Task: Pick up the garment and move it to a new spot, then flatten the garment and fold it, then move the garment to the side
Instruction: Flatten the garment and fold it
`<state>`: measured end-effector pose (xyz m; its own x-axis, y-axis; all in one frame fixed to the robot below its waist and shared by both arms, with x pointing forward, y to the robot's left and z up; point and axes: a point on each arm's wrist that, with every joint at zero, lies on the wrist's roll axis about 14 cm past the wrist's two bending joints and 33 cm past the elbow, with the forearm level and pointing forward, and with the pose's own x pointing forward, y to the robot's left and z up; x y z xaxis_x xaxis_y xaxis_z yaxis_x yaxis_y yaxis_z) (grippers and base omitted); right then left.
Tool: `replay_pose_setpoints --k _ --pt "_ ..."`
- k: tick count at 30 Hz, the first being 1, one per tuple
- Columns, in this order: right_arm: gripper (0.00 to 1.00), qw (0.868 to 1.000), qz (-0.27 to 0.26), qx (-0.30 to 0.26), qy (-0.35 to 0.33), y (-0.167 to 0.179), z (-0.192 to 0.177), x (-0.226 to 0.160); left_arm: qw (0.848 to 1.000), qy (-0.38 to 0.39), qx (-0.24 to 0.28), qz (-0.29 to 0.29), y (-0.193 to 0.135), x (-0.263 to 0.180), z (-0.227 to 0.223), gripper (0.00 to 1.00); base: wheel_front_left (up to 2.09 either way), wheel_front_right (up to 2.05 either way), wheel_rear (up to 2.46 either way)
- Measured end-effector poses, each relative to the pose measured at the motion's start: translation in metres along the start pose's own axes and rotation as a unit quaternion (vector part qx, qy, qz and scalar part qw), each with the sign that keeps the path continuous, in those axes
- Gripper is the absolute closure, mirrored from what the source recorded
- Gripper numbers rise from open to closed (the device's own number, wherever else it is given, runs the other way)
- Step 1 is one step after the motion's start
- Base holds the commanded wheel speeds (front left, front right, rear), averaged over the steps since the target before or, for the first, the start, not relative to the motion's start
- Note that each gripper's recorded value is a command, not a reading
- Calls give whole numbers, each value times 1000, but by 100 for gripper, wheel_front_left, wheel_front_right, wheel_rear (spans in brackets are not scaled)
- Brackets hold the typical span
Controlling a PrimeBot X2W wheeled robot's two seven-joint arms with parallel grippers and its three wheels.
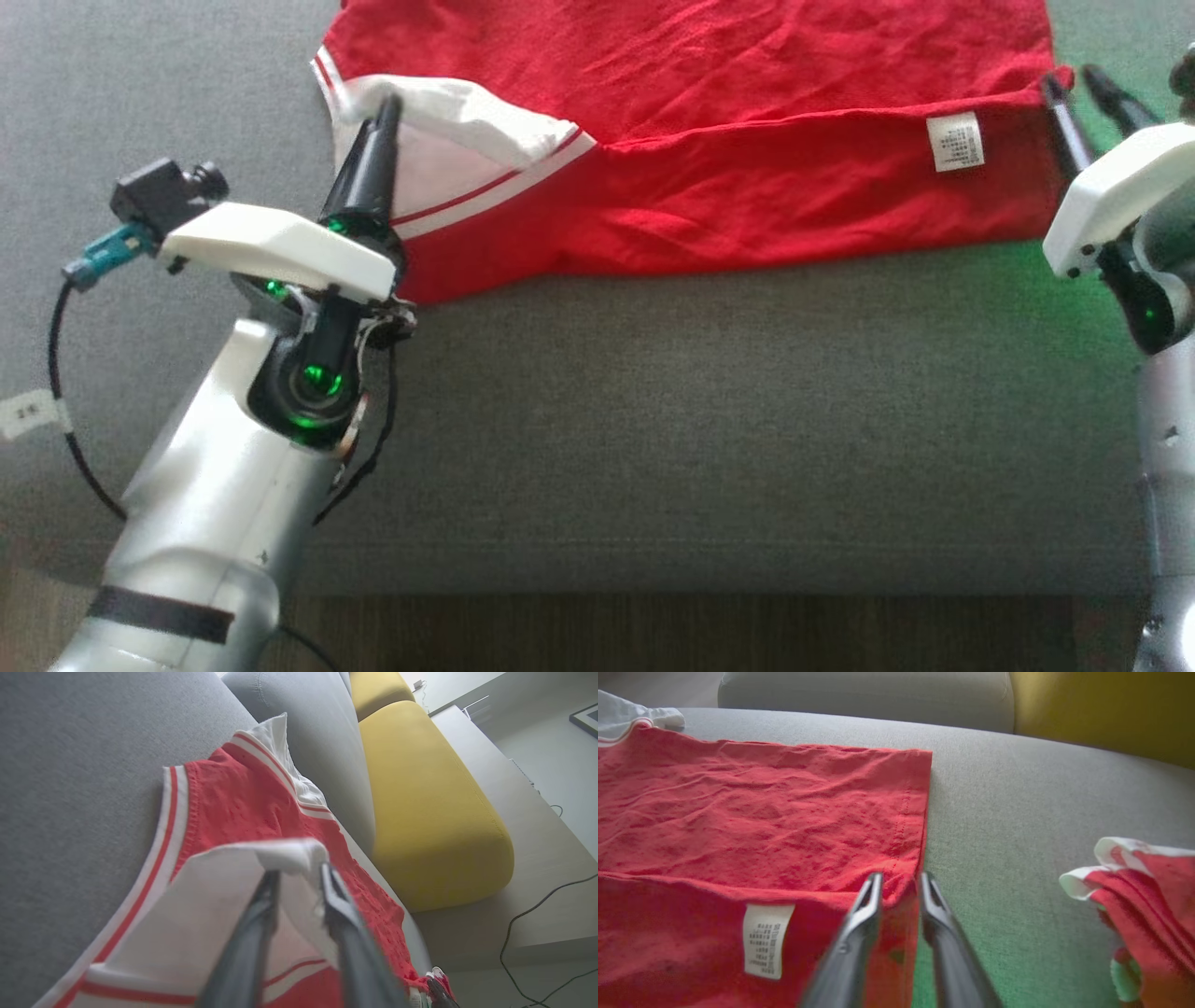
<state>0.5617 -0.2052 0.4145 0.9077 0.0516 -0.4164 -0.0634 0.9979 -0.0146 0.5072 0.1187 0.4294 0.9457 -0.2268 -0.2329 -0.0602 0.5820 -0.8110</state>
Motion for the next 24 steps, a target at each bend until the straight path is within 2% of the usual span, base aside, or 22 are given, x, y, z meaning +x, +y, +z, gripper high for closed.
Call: replay_pose_setpoints --k 8,15,18,22,24 --pt "0 997 -6 13 -79 -5 36 -23 997 -58 48 -19 -14 -19 19 0 0 0 0" --pt "0 995 1 45 -88 5 19 -60 992 -32 89 86 36 -72 -18 0 0 0 0" --pt "0 995 5 52 -91 12 14 -68 985 -20 127 112 47 -82 -29 0 0 0 0" --pt "0 993 6 61 -102 15 17 -73 967 -17 222 122 50 -81 -32 0 0 0 0" --pt "0 993 4 63 -104 15 18 -74 963 -16 236 127 52 -80 -33 0 0 0 0"
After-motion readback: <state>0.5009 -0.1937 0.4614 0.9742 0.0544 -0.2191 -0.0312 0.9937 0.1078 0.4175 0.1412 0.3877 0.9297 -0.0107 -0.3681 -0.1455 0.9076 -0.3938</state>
